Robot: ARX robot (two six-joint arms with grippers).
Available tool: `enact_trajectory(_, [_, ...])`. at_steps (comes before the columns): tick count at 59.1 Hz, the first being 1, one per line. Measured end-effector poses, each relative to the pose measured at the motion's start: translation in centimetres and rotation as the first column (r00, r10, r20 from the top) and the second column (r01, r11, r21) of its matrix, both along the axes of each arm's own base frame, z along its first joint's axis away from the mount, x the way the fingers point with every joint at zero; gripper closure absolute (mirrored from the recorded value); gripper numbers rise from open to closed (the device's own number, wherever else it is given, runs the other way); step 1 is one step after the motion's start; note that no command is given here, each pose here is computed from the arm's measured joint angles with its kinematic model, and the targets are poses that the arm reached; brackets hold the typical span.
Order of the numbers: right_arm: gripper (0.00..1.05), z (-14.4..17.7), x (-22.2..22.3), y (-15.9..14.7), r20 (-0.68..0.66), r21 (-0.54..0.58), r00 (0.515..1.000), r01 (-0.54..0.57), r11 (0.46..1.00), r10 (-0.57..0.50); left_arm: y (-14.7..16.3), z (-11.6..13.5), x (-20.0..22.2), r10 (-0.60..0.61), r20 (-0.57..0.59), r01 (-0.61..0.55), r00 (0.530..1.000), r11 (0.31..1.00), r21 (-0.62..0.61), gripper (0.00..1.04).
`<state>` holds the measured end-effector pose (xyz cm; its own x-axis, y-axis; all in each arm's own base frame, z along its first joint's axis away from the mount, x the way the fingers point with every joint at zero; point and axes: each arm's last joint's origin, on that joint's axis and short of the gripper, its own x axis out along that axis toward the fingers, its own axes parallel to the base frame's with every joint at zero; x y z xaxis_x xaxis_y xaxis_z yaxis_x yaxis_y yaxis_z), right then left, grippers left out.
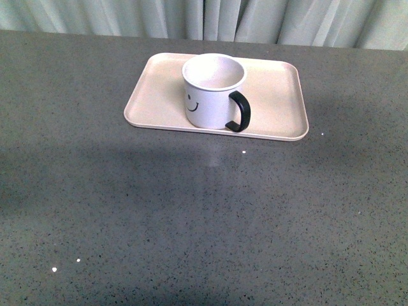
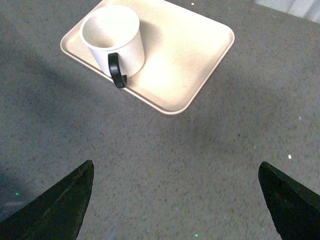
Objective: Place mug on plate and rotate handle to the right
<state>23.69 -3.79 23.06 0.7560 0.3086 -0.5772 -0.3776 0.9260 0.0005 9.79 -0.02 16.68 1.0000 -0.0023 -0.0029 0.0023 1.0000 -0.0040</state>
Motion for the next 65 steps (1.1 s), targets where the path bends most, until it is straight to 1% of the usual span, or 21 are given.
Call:
enact_trajectory(7, [0.09, -0.5, 4.9, 1.7, -0.028, -0.045, 0.999, -0.039, 0.998, 0.038, 0.0, 0.0, 0.0, 0.0, 0.0, 0.0, 1.0, 1.0, 0.0, 0.09])
enact_trajectory(8, [0.09, -0.7, 6.2, 2.3, -0.04, -0.045, 0.998, -0.048, 0.998, 0.046, 0.0, 0.0, 0.0, 0.0, 0.0, 0.0, 1.0, 1.0, 0.0, 0.09])
enact_trajectory(11, [0.09, -1.1, 8.1, 3.5, -0.061, -0.048, 0.996, -0.064, 0.997, 0.061, 0.0, 0.0, 0.0, 0.0, 0.0, 0.0, 1.0, 1.0, 0.0, 0.09])
enact_trajectory(16, [0.09, -2.3, 12.5, 6.2, -0.119, -0.044, 0.99, -0.085, 0.995, 0.08, 0.0, 0.0, 0.0, 0.0, 0.0, 0.0, 1.0, 1.0, 0.0, 0.09])
enact_trajectory(21, [0.09, -3.6, 16.0, 8.3, -0.173, -0.07, 0.984, -0.064, 0.995, 0.052, 0.0, 0.0, 0.0, 0.0, 0.0, 0.0, 1.0, 1.0, 0.0, 0.09])
enact_trajectory(25, [0.09, -4.1, 17.6, 9.2, -0.189, -0.084, 0.981, -0.053, 0.995, 0.036, 0.0, 0.0, 0.0, 0.0, 0.0, 0.0, 1.0, 1.0, 0.0, 0.09])
enact_trajectory(32, [0.09, -4.7, 19.9, 10.7, -0.218, -0.074, 0.976, -0.035, 0.997, 0.018, 0.0, 0.0, 0.0, 0.0, 0.0, 0.0, 1.0, 1.0, 0.0, 0.09])
enact_trajectory(42, [0.09, -4.5, 21.4, 11.9, -0.232, -0.056, 0.973, -0.02, 0.998, 0.007, 0.0, 0.0, 0.0, 0.0, 0.0, 0.0, 1.0, 1.0, 0.0, 0.09])
enact_trajectory(52, [0.09, -4.9, 22.1, 12.5, -0.251, -0.057, 0.968, -0.006, 0.998, -0.008, 0.0, 0.0, 0.0, 0.0, 0.0, 0.0, 1.0, 1.0, 0.0, 0.09])
enact_trajectory(65, [0.09, -6.3, 22.3, 13.7, -0.301, -0.071, 0.953, -0.009, 0.997, -0.013, 0.0, 0.0, 0.0, 0.0, 0.0, 0.0, 1.0, 1.0, 0.0, 0.09])
